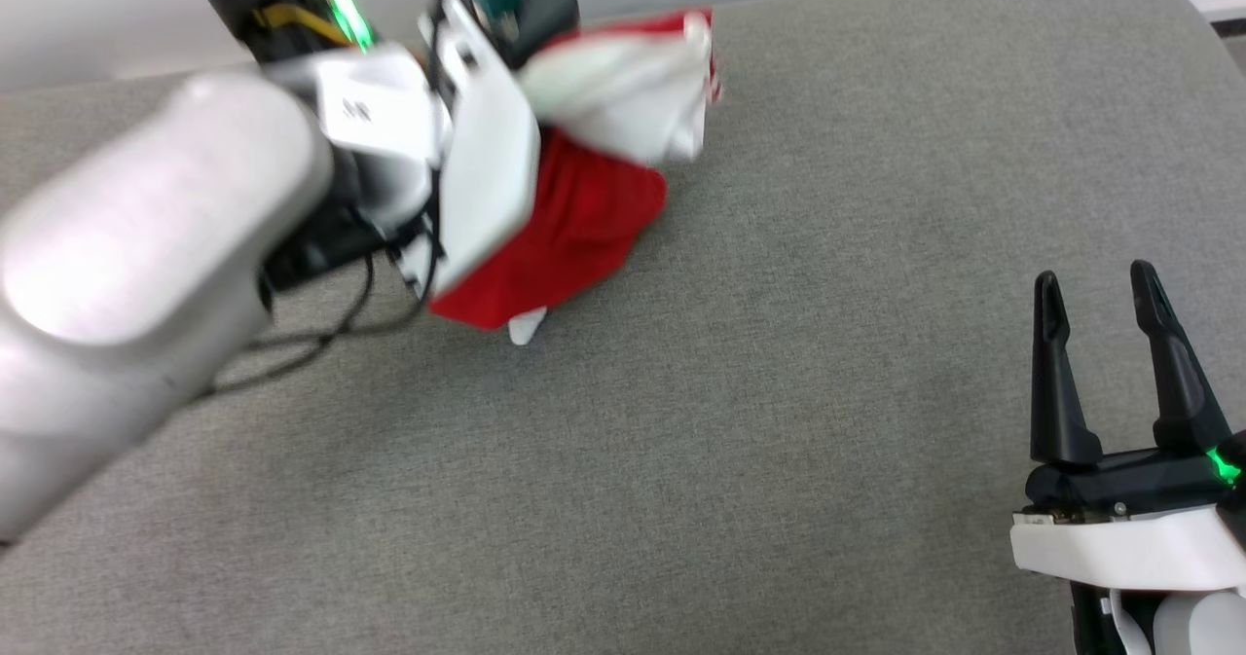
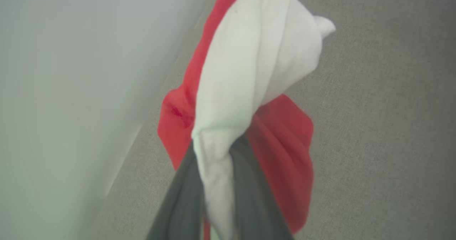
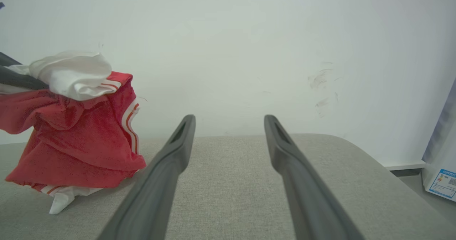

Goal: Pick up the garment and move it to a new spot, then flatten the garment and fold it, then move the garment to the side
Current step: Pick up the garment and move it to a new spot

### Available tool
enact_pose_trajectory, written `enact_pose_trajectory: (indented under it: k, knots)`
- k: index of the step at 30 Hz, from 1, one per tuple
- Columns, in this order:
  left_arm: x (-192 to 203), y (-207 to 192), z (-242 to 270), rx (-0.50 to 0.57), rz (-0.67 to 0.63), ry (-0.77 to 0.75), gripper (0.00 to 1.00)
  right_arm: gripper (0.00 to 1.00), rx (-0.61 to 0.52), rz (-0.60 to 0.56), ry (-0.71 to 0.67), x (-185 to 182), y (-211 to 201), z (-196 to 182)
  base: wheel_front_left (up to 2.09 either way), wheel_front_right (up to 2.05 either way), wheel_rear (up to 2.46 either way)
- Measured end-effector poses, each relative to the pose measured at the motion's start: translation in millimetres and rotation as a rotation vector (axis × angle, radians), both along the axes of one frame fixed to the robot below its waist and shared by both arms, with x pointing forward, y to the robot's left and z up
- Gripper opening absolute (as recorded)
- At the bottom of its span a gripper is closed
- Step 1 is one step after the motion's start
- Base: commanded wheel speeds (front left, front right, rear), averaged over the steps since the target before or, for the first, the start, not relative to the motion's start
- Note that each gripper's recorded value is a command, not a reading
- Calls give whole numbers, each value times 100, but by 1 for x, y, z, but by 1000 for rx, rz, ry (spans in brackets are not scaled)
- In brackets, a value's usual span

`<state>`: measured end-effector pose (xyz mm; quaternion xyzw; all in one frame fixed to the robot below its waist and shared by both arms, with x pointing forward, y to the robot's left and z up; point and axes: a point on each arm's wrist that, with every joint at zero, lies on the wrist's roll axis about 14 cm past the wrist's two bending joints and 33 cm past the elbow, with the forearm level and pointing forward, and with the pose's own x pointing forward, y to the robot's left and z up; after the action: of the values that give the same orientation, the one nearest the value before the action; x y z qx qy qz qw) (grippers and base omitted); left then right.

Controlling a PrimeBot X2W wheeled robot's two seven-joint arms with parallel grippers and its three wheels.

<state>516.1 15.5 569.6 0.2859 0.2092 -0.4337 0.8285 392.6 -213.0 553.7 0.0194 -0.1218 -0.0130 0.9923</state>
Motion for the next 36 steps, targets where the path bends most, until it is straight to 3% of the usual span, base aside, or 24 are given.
enact_pose_trajectory:
  k: [10,17,18,19,23,29,36]
  knots:
    - [-63,-16,-134,4,-60,348,0,100,-2,-4,46,12,-2,-18,0,0,0]
    - [-104,-17,-179,12,-69,480,0,100,-2,10,70,21,3,-28,0,0,0]
    - [-103,-18,-177,-6,-65,473,65,100,-1,14,72,21,4,-29,0,0,0]
    - [-102,-20,-176,-24,-64,462,100,100,-3,18,73,22,5,-30,0,0,0]
    - [-89,-33,-144,-170,-60,364,100,100,-5,33,62,22,10,-26,0,0,0]
    - [-57,-41,-53,-473,-17,102,100,100,-7,56,44,14,18,-18,0,0,0]
    - [-36,4,27,-654,145,-312,100,100,-8,87,7,5,29,-4,0,0,0]
